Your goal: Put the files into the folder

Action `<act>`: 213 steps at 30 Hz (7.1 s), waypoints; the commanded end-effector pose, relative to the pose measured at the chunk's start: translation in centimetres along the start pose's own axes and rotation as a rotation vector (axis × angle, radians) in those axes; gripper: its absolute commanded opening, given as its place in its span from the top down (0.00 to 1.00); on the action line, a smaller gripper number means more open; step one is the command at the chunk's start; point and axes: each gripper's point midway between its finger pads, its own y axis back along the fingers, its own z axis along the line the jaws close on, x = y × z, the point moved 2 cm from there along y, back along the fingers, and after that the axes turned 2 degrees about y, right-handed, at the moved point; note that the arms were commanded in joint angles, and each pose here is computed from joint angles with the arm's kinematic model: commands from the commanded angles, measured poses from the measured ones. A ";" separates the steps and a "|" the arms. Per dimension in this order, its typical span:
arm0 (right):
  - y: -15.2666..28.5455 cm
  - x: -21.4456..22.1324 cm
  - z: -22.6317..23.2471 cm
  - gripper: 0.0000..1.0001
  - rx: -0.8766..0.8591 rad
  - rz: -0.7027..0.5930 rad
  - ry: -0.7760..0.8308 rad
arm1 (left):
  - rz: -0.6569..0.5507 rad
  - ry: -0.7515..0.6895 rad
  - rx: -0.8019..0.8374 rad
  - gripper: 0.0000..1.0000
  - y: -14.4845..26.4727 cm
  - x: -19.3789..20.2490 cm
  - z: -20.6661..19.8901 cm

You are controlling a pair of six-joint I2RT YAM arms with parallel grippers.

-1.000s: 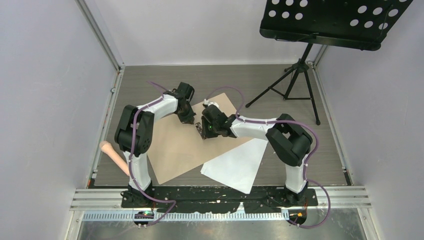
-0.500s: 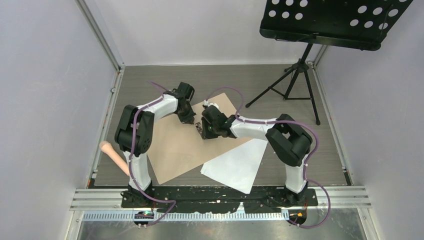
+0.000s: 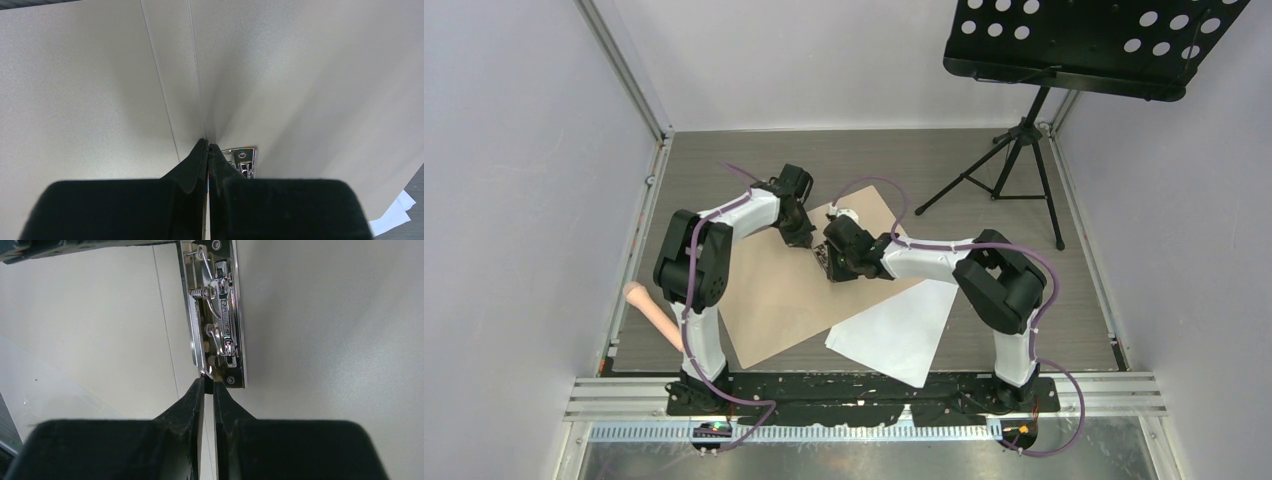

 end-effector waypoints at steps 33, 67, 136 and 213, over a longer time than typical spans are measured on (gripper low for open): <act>-1.1 4.9 -9.2 0.94 0.553 0.043 -0.012 | 0.063 -0.059 -0.115 0.99 -0.4 0.8 1.5; -2.4 7.9 -9.7 0.94 0.502 0.115 -0.090 | 0.006 0.008 0.161 0.68 3.6 -1.8 -4.2; 4.1 -3.8 -6.1 0.75 0.480 -0.375 0.029 | 0.137 -0.277 0.048 0.91 2.7 0.6 -2.4; 15.0 11.1 -14.1 0.20 0.150 -0.105 -0.497 | 0.339 -0.718 0.389 0.33 8.4 24.9 1.8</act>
